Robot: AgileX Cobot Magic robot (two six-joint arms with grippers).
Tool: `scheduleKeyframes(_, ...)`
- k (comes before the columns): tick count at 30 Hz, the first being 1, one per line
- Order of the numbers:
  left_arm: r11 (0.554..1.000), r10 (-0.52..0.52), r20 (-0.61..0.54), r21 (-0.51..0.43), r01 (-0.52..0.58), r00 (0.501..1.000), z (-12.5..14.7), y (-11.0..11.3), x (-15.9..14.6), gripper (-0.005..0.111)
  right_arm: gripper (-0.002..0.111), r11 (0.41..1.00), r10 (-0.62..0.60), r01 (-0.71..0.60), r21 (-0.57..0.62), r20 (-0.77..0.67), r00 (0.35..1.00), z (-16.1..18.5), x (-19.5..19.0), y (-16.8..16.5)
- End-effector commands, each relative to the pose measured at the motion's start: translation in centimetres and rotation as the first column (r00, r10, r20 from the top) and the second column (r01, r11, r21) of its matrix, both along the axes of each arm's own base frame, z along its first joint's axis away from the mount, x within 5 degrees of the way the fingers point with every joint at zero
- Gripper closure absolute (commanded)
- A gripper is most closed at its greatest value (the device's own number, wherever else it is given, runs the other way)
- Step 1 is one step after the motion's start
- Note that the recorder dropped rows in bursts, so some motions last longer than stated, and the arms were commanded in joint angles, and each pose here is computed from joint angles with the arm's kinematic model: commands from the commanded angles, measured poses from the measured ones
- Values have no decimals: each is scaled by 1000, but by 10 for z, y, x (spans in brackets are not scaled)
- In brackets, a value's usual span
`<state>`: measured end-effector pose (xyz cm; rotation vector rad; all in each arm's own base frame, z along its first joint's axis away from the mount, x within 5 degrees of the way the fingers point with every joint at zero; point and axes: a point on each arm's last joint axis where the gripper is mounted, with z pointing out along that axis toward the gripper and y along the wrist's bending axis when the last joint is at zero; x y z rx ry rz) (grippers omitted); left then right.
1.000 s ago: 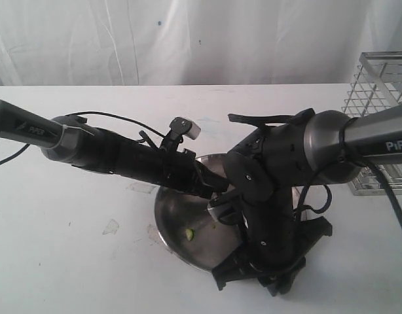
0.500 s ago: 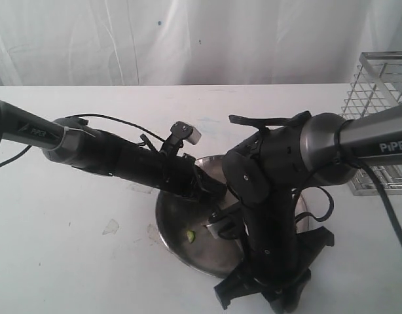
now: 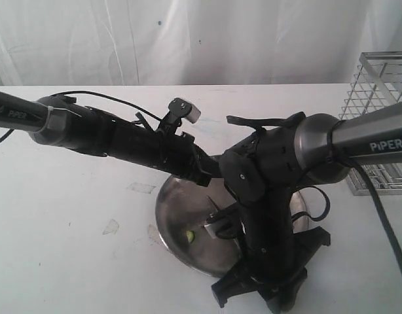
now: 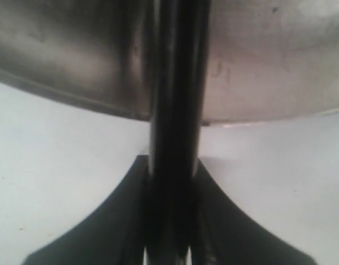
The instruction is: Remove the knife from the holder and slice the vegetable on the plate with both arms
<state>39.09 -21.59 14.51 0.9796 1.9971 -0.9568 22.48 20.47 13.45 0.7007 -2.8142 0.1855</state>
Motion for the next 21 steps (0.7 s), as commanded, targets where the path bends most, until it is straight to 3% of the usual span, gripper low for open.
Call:
scheduleKeyframes(1, 998, 27, 3, 48, -27, 1000, 0, 4, 2, 107, 108, 999, 13, -14, 33, 19, 1000, 9, 9, 8)
scheduleKeyframes(11, 996, 57, 5, 73, -57, 998, -2, 6, 4, 107, 108, 994, -7, -4, 106, 101, 995, 26, 44, 1)
scheduleKeyframes(21, 996, 51, 1, 70, -51, 999, -2, 5, 4, 107, 108, 994, -5, -3, 111, 64, 998, 20, 47, -1)
